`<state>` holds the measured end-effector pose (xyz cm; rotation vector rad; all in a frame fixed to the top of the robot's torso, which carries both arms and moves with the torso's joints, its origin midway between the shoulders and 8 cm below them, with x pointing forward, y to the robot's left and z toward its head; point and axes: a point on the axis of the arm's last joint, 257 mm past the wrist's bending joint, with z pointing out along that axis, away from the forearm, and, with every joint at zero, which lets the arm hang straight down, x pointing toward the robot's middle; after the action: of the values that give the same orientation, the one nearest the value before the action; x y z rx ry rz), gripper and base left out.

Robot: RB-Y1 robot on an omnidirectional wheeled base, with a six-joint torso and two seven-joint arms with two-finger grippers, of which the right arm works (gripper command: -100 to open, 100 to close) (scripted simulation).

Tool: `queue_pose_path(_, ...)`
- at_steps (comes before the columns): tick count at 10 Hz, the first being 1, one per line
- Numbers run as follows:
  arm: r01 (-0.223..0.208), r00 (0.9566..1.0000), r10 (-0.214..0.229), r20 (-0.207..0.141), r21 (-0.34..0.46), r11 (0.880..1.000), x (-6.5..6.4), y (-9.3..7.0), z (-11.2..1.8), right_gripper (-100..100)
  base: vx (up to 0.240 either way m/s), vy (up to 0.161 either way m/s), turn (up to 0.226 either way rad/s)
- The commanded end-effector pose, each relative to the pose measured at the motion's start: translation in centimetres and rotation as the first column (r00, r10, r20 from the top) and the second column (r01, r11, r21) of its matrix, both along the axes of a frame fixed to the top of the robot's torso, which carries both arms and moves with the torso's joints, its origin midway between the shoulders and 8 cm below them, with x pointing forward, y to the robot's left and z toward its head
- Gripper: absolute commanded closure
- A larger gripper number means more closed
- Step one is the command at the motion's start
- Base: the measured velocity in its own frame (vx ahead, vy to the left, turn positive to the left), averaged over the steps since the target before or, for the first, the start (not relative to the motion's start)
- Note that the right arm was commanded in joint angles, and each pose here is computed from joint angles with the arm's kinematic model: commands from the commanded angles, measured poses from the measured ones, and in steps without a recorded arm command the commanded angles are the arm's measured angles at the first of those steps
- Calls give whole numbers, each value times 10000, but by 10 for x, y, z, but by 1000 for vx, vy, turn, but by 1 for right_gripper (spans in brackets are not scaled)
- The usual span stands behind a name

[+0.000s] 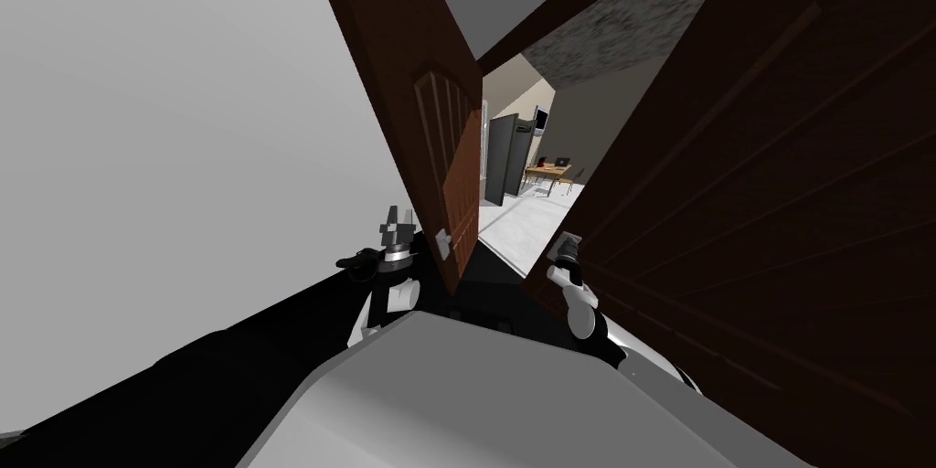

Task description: Pull the door open

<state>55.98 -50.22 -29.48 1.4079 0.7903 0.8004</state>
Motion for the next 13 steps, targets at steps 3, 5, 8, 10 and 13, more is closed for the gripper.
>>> queue_pose_path(3,-225,9997,225,-48,44,9997,3,9,-3,100,-159,-20,55)
queue_pose_path(5,-533,9986,533,-55,50,9986,9,19,-2,100,-92,18,32)
queue_pose_path(8,-927,9957,927,-74,59,9957,17,32,-2,100,-212,-51,99)
queue_pose_path(10,-1155,9933,1156,-90,65,9933,21,40,-1,100,-240,6,63)
queue_pose_path(13,-1308,9913,1309,-117,67,9914,23,45,-2,100,-189,-17,50)
